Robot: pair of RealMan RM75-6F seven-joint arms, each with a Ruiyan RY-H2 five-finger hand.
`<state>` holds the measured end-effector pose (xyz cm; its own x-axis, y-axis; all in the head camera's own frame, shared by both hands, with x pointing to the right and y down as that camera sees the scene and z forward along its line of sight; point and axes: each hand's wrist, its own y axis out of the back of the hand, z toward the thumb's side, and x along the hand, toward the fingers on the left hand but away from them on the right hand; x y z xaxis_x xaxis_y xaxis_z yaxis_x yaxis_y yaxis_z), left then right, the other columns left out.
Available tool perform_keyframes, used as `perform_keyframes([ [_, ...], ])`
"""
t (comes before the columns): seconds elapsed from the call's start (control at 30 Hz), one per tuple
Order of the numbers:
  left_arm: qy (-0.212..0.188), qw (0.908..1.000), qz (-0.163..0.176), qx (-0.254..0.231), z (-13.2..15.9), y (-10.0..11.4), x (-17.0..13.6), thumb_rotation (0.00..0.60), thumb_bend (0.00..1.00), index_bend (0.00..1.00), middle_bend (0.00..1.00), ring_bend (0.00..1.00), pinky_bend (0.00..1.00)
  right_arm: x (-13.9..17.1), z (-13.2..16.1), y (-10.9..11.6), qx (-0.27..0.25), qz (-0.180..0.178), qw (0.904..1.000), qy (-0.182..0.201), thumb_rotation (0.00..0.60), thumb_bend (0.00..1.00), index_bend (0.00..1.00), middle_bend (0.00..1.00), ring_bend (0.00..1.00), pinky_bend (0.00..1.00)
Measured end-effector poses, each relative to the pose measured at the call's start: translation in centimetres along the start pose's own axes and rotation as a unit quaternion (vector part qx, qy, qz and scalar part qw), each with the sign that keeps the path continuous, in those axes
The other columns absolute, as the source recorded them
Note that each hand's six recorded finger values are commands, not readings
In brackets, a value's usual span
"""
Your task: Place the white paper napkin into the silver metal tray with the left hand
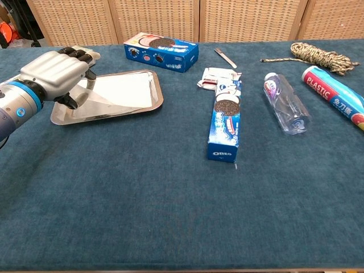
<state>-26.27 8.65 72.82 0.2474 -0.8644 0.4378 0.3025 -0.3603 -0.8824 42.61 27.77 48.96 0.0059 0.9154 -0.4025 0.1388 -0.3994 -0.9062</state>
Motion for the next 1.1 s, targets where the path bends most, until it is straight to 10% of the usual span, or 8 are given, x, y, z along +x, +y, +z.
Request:
perform_keyframes([
  [0.4, -0.001, 0.9999, -0.002, 0.010, 0.0, 0.4, -0.2, 0.600, 0.31, 0.41, 0.00, 0.00, 0.00, -0.1, 0.0, 0.1, -0.001, -0.009, 1.0000, 0.000, 0.600, 0.00, 0.00, 0.00, 0.00, 0.00],
  [1.1, 0.003, 0.9997, 0.019, -0.014, -0.6, 3.7, -0.8, 0.600, 0.19, 0.34, 0.00, 0.00, 0.00, -0.1, 0.1, 0.2, -0.005, -0.018, 0.9998, 0.001, 0.600, 0.00, 0.00, 0.00, 0.00, 0.00],
])
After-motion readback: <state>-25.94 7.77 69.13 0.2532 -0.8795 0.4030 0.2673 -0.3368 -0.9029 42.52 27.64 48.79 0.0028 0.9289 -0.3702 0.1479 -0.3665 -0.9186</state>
